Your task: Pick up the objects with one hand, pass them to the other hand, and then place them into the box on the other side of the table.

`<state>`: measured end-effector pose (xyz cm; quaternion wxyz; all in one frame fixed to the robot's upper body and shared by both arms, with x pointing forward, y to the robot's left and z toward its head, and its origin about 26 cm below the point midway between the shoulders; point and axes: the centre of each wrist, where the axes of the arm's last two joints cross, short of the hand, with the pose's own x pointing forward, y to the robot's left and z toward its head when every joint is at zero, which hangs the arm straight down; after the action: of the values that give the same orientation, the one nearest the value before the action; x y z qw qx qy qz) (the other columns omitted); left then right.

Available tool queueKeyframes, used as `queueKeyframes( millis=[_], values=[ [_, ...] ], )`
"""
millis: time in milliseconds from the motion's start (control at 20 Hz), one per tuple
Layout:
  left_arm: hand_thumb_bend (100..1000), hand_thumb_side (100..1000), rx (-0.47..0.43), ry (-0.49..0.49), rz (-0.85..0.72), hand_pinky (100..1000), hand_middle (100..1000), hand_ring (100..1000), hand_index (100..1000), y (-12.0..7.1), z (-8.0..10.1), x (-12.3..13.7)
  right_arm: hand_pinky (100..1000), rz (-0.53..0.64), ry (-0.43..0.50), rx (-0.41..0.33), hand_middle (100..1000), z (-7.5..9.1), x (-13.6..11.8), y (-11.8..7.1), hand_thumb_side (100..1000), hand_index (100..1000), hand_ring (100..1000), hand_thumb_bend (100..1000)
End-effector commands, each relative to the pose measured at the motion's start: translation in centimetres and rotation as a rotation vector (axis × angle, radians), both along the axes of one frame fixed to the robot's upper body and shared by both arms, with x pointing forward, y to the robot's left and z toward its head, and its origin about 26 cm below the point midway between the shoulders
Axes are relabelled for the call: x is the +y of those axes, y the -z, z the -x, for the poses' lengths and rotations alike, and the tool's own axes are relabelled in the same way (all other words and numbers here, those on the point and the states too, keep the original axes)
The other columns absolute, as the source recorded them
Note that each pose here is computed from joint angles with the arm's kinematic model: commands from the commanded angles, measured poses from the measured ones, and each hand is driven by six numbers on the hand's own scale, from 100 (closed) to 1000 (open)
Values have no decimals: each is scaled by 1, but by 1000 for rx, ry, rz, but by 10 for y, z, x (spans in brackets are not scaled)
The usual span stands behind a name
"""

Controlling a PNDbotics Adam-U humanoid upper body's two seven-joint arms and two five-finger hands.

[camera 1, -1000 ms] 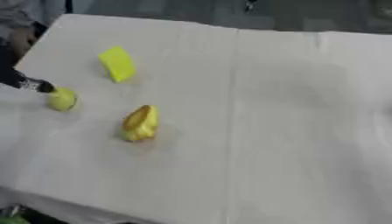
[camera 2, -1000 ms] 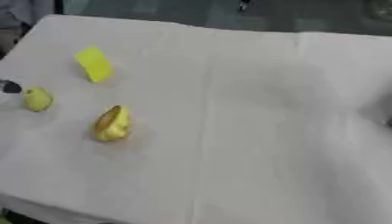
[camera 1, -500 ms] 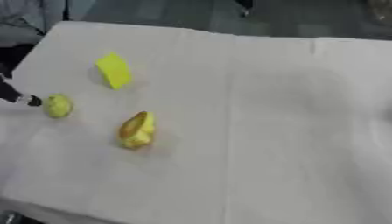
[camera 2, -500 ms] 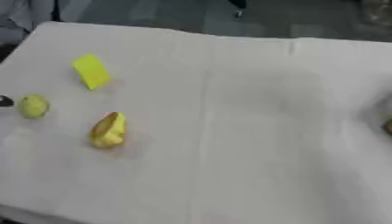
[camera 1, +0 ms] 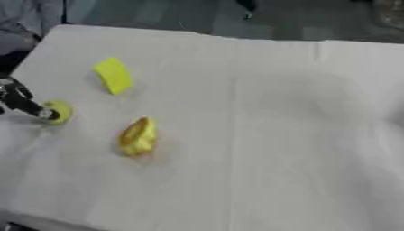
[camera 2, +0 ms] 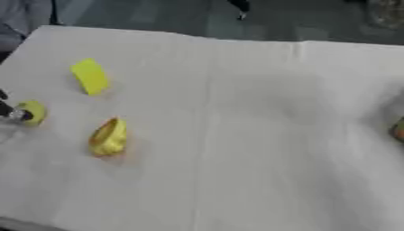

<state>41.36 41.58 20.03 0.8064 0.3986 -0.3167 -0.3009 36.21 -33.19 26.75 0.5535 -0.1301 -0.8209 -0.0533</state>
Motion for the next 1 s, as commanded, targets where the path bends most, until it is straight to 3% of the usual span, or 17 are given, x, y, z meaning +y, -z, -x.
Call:
queueKeyframes(
  millis=[50, 350, 500, 650, 850, 1000],
  values=[
    [496, 263, -5, -32, -10, 767, 715, 762, 766, -3, -5, 2, 790, 26, 7, -33, 783, 2, -2, -11, 563, 889, 905, 100],
    [361, 291, 27, -19, 11, 754, 691, 750, 714, 8, -9, 0, 790, 18, 2, -29, 781, 2, -2, -11, 564, 889, 905, 100],
    [249, 254, 28, -20, 23, 739, 645, 727, 643, 10, -5, 3, 789, 18, 5, -28, 780, 2, -3, -12, 563, 888, 904, 100],
    [210, 212, 16, -18, 30, 727, 621, 710, 574, 6, -1, 4, 789, 16, 5, -26, 779, 2, -3, -11, 563, 887, 904, 100],
    [210, 153, -54, 18, 10, 707, 587, 678, 517, -13, 9, -3, 788, 17, 5, -25, 778, 2, -4, -12, 562, 886, 904, 100],
    [212, 120, -152, 74, -32, 680, 546, 629, 485, -39, 23, -17, 789, 16, 4, -27, 777, 2, -4, -12, 560, 886, 903, 100]
  ],
)
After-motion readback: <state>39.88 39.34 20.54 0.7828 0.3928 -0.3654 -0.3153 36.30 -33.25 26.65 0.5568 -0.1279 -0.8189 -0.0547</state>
